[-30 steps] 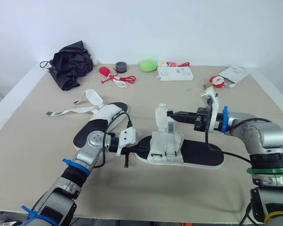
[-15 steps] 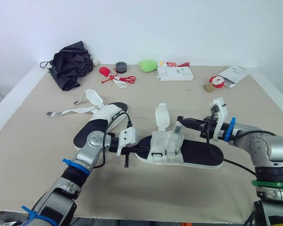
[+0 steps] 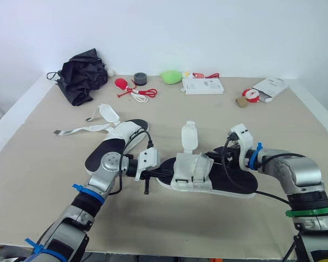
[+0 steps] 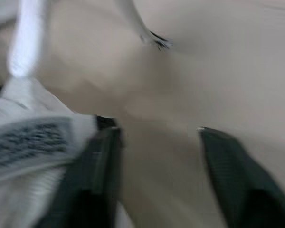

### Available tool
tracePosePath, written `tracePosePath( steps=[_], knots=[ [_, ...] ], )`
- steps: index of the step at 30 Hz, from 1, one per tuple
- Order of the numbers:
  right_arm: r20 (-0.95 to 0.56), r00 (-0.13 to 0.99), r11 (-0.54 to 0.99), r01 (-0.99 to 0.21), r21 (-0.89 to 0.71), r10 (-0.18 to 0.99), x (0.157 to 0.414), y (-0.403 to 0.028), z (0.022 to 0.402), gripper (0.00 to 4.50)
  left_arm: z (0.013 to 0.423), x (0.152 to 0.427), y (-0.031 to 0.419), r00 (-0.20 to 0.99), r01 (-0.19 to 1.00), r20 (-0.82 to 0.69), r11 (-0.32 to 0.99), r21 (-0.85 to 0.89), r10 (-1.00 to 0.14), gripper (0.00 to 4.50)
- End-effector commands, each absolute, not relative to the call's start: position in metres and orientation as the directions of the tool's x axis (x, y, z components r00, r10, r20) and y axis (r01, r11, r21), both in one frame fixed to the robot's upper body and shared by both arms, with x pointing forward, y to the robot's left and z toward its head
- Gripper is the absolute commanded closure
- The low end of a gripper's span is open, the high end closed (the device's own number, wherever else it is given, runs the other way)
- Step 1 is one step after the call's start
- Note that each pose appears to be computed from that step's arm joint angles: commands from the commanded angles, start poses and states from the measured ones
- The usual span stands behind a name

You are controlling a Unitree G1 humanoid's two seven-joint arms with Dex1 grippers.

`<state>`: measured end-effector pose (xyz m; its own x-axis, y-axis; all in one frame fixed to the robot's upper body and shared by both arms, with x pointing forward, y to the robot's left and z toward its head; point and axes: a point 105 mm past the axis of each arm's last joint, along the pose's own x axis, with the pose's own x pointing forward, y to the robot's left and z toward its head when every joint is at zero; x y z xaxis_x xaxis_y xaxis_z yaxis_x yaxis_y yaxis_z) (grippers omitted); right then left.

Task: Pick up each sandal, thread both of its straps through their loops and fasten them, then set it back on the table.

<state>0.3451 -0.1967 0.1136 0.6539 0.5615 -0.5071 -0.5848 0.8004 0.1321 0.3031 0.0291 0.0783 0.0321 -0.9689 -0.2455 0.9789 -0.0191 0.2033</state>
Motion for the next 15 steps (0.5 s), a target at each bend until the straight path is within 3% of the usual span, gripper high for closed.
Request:
tracePosePath(
  steps=[1,6,10,15],
  knots=[
    [-0.526,0.637,0.792,-0.598,0.124,0.564,0.345,-0.197,0.113,0.03,0.009,0.282,0.044,-0.026,1.0,-0.444,-0.024,-0.01,-0.896,4.5],
    [-0.523,0.635,0.788,-0.603,0.123,0.568,0.346,-0.197,0.113,0.03,0.009,0.282,0.044,-0.026,1.0,-0.444,-0.024,-0.01,-0.896,4.5],
    [-0.374,0.754,0.832,-0.547,0.097,0.54,0.383,-0.219,0.177,0.03,0.008,0.282,0.041,-0.035,0.999,-0.441,-0.033,-0.012,-0.897,4.5],
    [-0.28,0.702,0.752,-0.644,0.144,0.655,0.385,-0.202,0.215,0.03,0.008,0.282,0.041,-0.035,0.999,-0.442,-0.033,-0.011,-0.897,4.5]
  ],
)
